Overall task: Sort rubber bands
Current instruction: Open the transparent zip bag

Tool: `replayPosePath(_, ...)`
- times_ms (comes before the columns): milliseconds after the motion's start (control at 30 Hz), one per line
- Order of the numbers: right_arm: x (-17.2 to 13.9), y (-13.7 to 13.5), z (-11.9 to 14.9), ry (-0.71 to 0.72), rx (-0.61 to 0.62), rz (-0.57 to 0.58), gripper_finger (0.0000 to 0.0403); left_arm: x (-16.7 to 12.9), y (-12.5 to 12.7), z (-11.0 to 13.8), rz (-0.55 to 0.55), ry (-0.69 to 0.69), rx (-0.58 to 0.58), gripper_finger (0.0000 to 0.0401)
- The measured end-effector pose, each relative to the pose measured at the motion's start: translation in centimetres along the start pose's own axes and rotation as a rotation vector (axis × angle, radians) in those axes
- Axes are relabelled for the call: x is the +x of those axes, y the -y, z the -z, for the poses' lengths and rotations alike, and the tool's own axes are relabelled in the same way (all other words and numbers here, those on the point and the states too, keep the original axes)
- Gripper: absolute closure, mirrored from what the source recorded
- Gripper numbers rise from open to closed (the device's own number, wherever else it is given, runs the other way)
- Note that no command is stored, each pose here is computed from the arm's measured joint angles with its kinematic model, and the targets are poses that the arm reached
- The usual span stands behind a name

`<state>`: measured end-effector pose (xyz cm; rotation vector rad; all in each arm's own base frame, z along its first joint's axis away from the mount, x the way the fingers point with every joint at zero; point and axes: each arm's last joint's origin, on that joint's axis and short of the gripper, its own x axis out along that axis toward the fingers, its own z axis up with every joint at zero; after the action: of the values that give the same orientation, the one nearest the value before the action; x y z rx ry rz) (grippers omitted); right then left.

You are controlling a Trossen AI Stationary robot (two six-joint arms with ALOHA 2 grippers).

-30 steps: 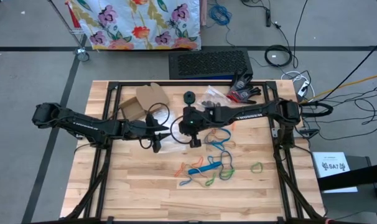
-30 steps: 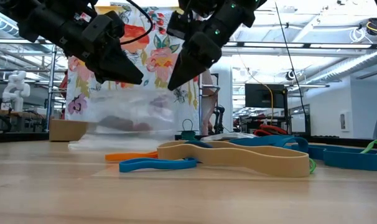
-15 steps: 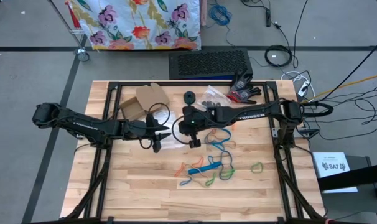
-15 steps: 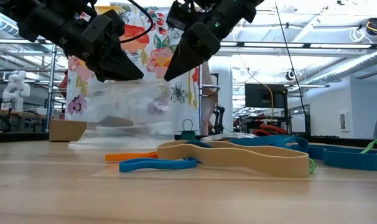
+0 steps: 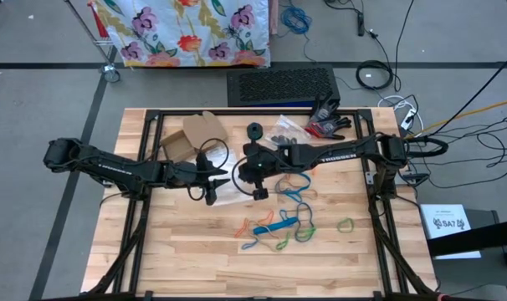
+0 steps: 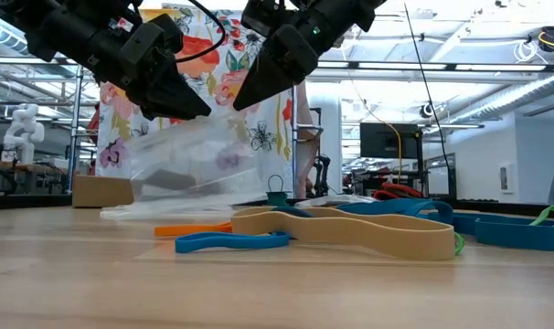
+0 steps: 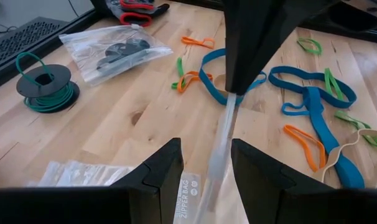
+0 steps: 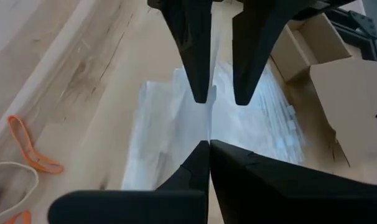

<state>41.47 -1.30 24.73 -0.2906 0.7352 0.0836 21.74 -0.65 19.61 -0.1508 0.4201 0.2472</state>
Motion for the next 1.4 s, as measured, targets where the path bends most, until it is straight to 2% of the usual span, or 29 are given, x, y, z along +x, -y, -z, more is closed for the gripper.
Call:
replayPosePath(367, 0.0, 0.0, 0.1, -0.006, 0.000, -0.003, 0.0403, 0.0, 0.0, 0.0, 0.004, -0.002, -0.001, 0.0260)
replayPosePath(500, 0.0, -0.2, 0.5, -0.049, 0.060, -0.017, 0.0403, 0.0, 0.0, 0.0, 0.006, -0.002, -0.001, 0.0260)
replayPosePath(667, 1.0, -0.2, 2.1, -0.174, 0.172, -0.039, 0.0403, 0.0, 0.0, 0.0, 0.007, -0.002, -0.003, 0.0260)
replayPosePath(967, 4.8, 1.2, 6.6, -0.309, 0.281, -0.027, 0.0403, 0.0, 0.0, 0.1, 0.007, -0.008, -0.025, 0.0260)
replayPosePath(1200, 5.0, 2.8, 8.1, -0.278, 0.370, -0.187, 0.0402, 0.0, 0.0, 0.1, 0.006, -0.012, -0.023, 0.0260)
replayPosePath(1400, 5.0, 3.0, 8.2, -0.274, 0.338, -0.182, 0.0363, 0.0, 0.0, 0.1, 0.006, -0.012, -0.022, 0.0260)
